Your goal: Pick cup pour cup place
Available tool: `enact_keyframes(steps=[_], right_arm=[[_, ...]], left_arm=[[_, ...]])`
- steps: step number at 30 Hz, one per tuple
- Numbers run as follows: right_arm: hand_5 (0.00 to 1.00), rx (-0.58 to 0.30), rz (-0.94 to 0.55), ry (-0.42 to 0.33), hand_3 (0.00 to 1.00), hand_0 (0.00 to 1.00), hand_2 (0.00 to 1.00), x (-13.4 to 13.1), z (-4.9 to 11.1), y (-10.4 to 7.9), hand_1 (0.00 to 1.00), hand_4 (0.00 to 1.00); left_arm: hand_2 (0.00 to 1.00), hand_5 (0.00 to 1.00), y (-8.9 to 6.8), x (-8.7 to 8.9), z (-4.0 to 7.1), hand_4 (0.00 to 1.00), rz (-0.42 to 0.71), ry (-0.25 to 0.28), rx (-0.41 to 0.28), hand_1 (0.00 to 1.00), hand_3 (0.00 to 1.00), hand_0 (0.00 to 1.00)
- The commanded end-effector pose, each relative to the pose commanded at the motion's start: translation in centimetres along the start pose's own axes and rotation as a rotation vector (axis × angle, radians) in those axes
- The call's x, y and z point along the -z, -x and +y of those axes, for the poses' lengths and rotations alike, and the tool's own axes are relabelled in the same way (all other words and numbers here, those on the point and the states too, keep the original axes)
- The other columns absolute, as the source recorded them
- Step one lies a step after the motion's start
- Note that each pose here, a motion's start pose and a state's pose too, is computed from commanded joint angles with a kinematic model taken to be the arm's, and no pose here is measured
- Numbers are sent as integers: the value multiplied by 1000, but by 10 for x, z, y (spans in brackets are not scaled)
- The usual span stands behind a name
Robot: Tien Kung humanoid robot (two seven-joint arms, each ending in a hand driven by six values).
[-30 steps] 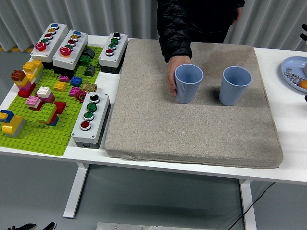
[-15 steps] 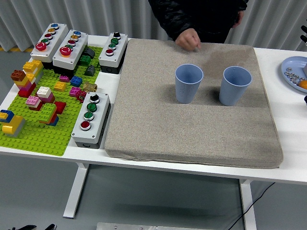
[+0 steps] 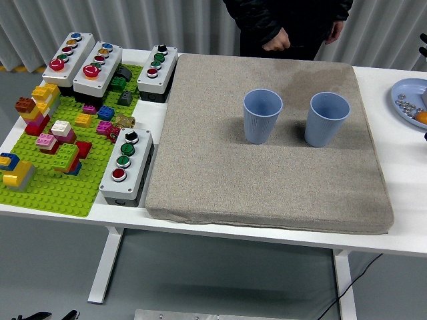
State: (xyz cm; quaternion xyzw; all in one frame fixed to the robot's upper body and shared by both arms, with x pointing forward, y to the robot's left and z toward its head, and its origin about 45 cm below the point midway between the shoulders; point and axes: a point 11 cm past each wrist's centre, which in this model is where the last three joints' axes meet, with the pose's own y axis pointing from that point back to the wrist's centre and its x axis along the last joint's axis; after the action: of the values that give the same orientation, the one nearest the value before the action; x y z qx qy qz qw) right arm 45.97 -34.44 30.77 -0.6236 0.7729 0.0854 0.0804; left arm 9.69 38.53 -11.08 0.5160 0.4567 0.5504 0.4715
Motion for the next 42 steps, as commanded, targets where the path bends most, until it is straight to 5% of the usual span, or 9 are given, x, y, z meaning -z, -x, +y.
enact_keyframes(steps=[42], right_arm=[[998,2,5,5,803,946,832,-1,1,0,826,779]], left_arm=[[823,998,0,3,0,509,4,-3,0,782,711,767]])
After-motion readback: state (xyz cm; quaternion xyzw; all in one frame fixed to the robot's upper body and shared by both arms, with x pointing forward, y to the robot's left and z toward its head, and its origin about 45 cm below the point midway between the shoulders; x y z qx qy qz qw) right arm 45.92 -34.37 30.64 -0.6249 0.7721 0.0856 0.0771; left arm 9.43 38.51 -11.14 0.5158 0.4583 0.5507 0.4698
